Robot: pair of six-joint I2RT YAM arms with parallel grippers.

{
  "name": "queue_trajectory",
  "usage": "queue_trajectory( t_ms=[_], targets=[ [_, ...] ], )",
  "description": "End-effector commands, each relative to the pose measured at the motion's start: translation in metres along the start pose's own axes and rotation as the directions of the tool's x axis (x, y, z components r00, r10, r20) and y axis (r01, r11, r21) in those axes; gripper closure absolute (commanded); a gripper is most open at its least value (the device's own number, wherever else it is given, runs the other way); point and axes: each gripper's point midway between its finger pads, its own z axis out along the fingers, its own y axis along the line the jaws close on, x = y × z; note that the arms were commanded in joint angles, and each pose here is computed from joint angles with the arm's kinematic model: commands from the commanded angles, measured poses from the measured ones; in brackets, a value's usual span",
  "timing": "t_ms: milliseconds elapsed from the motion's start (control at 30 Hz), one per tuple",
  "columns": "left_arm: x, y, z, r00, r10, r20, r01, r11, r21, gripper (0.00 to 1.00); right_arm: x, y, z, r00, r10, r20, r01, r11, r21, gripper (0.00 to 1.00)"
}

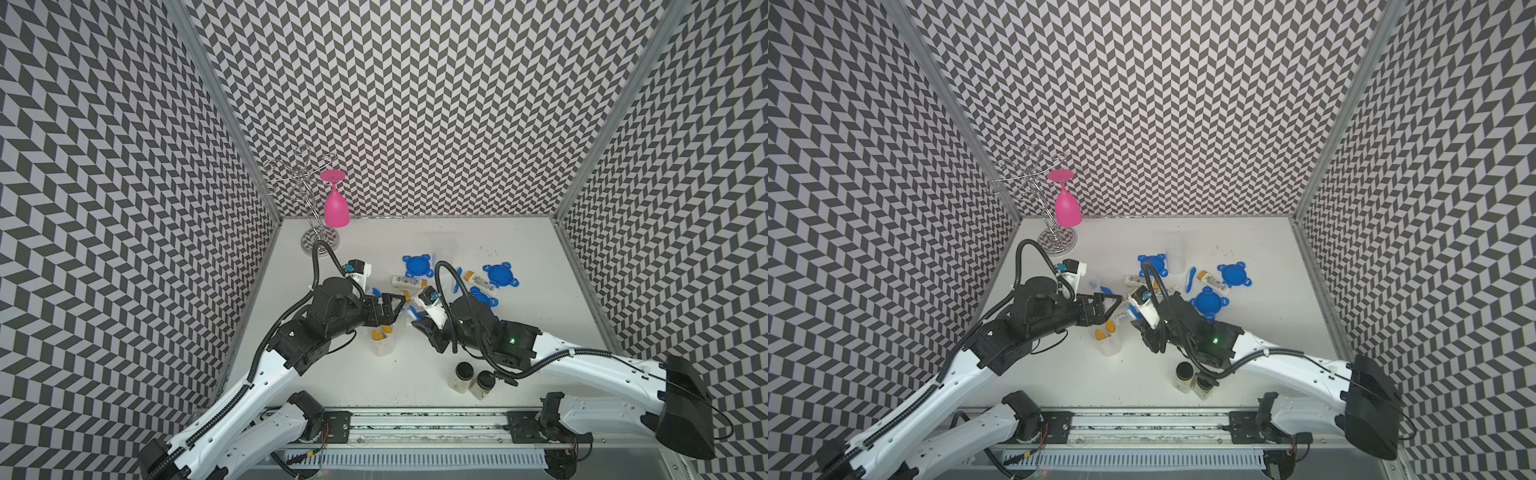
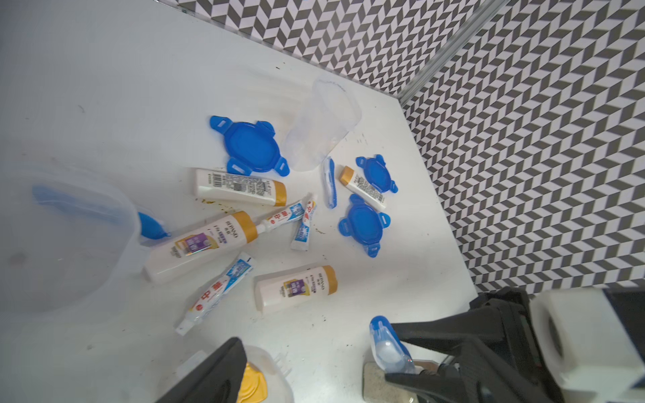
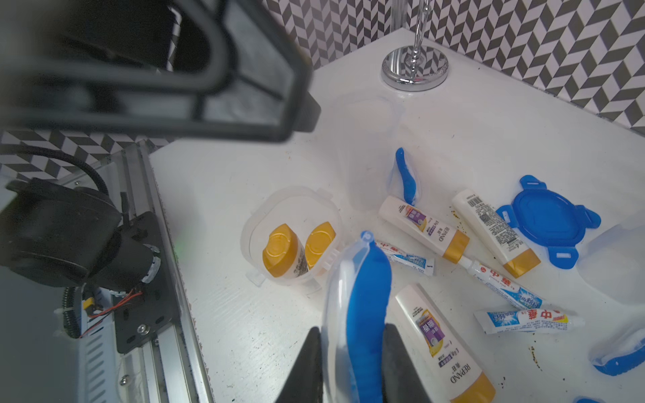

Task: Pack away toiletry kits
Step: Place the toiletry item into the container.

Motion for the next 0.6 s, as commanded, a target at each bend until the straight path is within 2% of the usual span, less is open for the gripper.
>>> queue_trajectory(
  t_ms=[0, 200, 467, 567],
  targets=[
    [-0.002, -0.018, 0.009, 0.999, -0.04, -0.005, 0.04, 0.994, 0.1, 0.03, -0.042, 0.003, -0.013, 0.99, -0.021, 0.136, 0.021, 1.0, -0.004, 0.89],
    [0.005, -0.017, 0.02, 0.998, -0.061, -0.034, 0.064, 0.991, 0.114, 0.09, -0.056, 0.007, -0.014, 0.983, -0.035, 0.182, 0.039, 0.999, -0.02, 0.88],
    [0.014, -0.02, 0.032, 0.995, -0.068, -0.076, 0.077, 0.989, 0.126, 0.3, -0.065, 0.009, -0.007, 0.978, -0.053, 0.204, 0.059, 0.998, -0.025, 0.88],
    [0.016, -0.02, 0.031, 0.995, -0.062, -0.081, 0.072, 0.99, 0.124, 0.43, -0.068, 0.01, -0.001, 0.978, -0.062, 0.199, 0.069, 0.997, -0.026, 0.89]
  ],
)
